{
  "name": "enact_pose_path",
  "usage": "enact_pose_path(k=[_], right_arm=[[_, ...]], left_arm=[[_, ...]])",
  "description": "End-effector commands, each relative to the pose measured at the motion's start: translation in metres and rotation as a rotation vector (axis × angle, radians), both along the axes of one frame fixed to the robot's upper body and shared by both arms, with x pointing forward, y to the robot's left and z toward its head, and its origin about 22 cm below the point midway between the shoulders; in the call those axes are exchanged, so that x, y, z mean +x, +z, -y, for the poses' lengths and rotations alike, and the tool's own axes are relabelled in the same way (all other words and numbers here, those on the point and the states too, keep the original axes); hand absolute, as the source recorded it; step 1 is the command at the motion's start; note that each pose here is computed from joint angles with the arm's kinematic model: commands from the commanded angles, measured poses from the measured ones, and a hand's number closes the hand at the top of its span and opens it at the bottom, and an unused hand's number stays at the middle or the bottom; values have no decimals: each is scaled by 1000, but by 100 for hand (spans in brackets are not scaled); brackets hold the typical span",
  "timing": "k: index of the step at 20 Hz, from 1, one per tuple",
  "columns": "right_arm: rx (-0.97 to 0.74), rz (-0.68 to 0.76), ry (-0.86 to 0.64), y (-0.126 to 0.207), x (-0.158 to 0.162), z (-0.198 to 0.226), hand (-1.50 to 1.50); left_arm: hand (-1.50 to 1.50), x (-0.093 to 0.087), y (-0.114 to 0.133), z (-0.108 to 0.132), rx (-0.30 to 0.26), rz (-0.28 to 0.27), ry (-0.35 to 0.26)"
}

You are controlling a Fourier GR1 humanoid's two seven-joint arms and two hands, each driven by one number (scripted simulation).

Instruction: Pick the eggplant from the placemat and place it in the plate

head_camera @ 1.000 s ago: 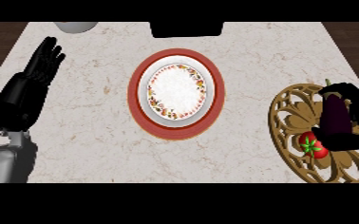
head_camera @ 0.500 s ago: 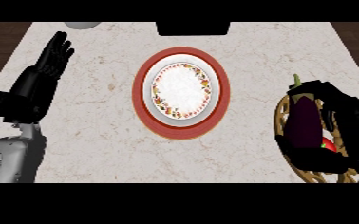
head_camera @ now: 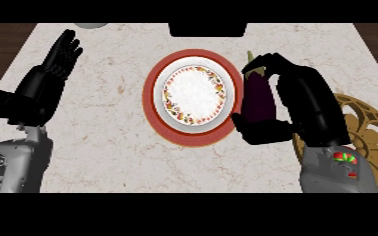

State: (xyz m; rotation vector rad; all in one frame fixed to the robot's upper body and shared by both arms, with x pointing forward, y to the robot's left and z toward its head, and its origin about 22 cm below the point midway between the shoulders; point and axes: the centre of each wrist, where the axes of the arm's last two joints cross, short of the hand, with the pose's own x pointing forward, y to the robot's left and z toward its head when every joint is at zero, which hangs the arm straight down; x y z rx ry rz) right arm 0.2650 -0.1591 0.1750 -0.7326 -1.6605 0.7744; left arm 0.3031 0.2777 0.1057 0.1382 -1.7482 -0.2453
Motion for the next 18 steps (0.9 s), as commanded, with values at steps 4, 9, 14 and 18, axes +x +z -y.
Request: enact_pose_path(k=[4,9,14,18], right_arm=[[26,-83,18,-19,46,-54,150],[-8,-95,-16,-36,77,-92,150],[-77,-95,-58,-63,105,-114,150],[-10,-173,-89,-82,124,-112,150]], left_arm=[[0,-4,6,4,-3,-1,3],[0,3,0,4,-4,8,0],[0,-8,11,26,-13,11,-35],[0,5,4,24,7,14,-41]])
